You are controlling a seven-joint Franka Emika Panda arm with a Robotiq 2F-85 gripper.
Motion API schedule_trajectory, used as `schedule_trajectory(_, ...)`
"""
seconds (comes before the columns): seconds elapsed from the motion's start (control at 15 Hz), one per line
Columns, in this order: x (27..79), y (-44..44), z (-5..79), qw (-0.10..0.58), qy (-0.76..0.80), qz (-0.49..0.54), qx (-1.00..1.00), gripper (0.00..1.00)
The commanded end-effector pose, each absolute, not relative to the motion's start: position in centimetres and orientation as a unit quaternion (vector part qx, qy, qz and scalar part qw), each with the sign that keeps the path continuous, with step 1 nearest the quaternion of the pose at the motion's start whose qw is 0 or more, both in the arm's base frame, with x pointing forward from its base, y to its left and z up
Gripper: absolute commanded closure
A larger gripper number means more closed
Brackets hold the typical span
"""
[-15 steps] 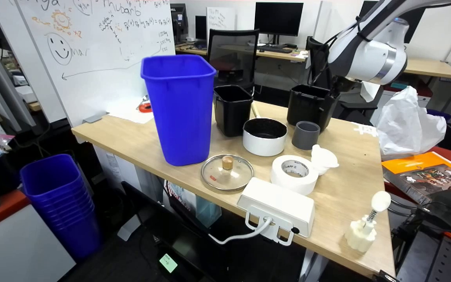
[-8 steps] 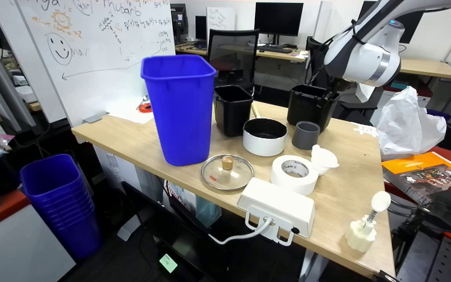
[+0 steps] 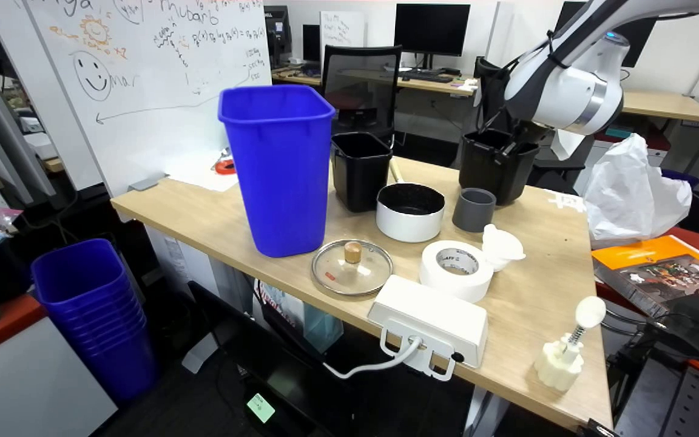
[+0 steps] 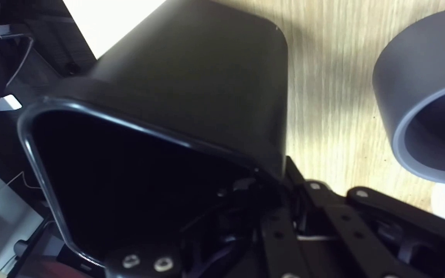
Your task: Stack the black bins together
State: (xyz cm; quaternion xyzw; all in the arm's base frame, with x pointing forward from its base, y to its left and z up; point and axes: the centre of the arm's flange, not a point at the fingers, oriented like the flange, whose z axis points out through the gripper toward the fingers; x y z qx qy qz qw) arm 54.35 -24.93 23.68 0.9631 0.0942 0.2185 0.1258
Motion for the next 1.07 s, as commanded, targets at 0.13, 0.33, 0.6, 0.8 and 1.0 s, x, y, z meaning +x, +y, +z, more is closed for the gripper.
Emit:
schedule_trajectory(0.13,54.3,-24.8,24.3,0.1,0.071,0.231,0.965,0.97)
schedule_trajectory(0.33,54.7,-24.7,25.2,0.103,0.067,0.236,0.964,0.97)
schedule_trajectory(0.6,55.5,-24.3,26.5,0.107,0.076,0.249,0.959,0.97)
schedule_trajectory(0.8,56.3,-23.3,28.5,0.101,0.081,0.26,0.957,0.97)
schedule_trajectory(1.0,57.8,-21.9,30.9,0.094,0.086,0.257,0.958,0.97)
